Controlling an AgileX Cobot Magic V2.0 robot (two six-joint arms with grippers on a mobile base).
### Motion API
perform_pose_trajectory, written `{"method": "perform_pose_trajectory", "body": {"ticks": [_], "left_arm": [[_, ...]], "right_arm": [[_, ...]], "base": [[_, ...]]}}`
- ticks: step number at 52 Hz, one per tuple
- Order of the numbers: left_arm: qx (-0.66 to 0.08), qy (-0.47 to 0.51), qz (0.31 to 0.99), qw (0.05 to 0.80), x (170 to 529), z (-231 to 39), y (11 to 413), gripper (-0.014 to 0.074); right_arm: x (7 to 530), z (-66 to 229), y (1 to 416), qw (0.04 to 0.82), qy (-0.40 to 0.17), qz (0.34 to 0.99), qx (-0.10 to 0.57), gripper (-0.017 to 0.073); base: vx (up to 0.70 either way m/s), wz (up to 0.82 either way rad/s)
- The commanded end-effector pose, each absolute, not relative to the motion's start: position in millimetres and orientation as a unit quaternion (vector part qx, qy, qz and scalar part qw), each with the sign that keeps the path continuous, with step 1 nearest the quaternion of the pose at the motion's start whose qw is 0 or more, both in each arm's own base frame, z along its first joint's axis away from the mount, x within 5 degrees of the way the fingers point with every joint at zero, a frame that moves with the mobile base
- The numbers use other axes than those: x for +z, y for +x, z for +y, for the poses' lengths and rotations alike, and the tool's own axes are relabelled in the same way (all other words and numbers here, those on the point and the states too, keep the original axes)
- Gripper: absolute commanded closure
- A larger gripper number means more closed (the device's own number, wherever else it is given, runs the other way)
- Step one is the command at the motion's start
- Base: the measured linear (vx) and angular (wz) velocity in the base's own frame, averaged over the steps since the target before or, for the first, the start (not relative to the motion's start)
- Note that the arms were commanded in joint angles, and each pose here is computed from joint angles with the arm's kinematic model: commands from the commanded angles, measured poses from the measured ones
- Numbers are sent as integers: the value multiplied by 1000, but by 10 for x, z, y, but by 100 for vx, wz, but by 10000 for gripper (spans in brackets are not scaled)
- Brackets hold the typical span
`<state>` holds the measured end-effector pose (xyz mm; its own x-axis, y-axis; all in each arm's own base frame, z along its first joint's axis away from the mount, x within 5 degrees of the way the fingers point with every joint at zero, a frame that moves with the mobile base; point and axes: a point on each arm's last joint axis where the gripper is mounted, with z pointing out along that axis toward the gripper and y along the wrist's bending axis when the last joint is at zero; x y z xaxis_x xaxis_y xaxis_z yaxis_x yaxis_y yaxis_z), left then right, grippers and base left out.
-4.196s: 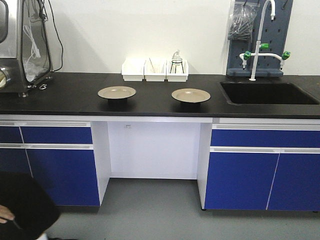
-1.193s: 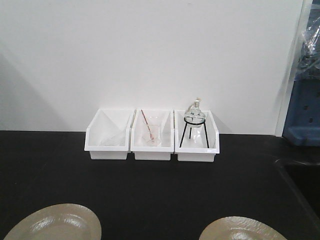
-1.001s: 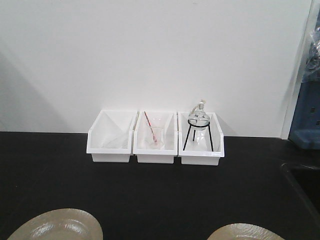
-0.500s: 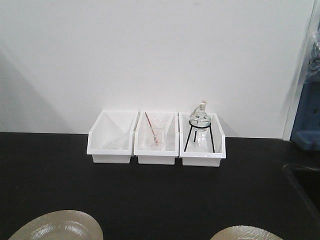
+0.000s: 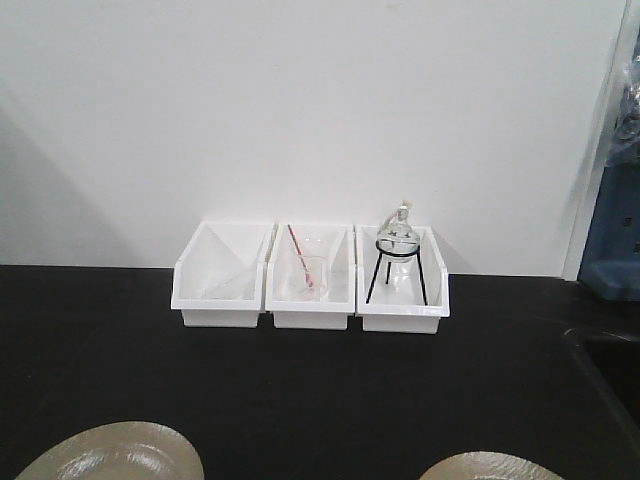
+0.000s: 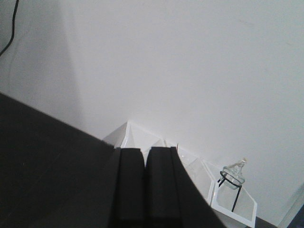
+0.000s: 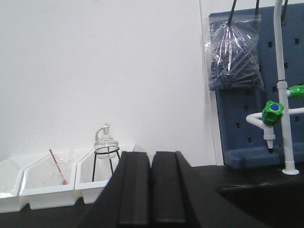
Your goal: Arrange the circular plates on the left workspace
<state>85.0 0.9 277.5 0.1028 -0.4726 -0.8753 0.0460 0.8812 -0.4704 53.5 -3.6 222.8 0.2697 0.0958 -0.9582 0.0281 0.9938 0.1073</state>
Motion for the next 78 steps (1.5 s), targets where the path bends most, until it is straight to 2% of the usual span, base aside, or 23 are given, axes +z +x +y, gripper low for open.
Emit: {"method": "perform_pose_trajectory", "body": {"ticks": [1, 7, 13, 20, 25, 31, 37, 42, 50, 55, 59, 65, 78], "left_arm": [[-175, -180, 646, 721, 3163, 16, 1191, 591], [-181, -163, 724, 645, 3407, -84, 1711, 591], [-188, -131, 796, 560, 3591, -204, 2266, 591], [-214, -106, 829, 506, 3890, -280, 2768, 591], [-215, -81, 849, 476, 4096, -113, 2984, 591], [-220, -106, 863, 442, 4167, 372, 3038, 591], [-261, -173, 843, 438, 3983, 750, 3018, 591], [-296, -205, 839, 408, 3598, 949, 3037, 591], [-355, -155, 878, 282, 2835, 951, 3033, 591], [-382, -156, 878, 242, 2490, 927, 3027, 591], [-384, -161, 878, 235, 2327, 935, 3041, 591], [-374, -152, 888, 222, 2220, 934, 3038, 591], [-303, -113, 925, 198, 2100, 1012, 2979, 589]], "right_arm": [[2496, -45, 451, 836, 62, 545, 32, 564], [2620, -45, 438, 836, 67, 544, 38, 564], [2766, -39, 509, 810, 66, 582, 38, 564], [2949, -42, 714, 774, 58, 629, 28, 564], [3024, -49, 893, 751, 57, 657, 24, 564], [3015, -60, 1086, 730, 60, 681, 23, 564], [2989, -67, 1174, 724, 62, 686, 21, 564], [2981, -70, 1223, 725, 62, 686, 21, 564], [2969, -71, 1262, 723, 58, 688, 17, 564], [2948, -37, 1290, 717, 31, 696, 8, 564], [2927, -8, 1319, 712, 8, 702, 0, 564], [2900, -13, 1353, 705, 8, 710, -2, 564], [2900, -14, 1366, 706, 9, 708, -2, 564]], "base": [[0, 0], [0, 1], [0, 0], [0, 0], [0, 0], [0, 0], [0, 0], [0, 1], [0, 0], [0, 0], [0, 0], [0, 0], [0, 0]]}}
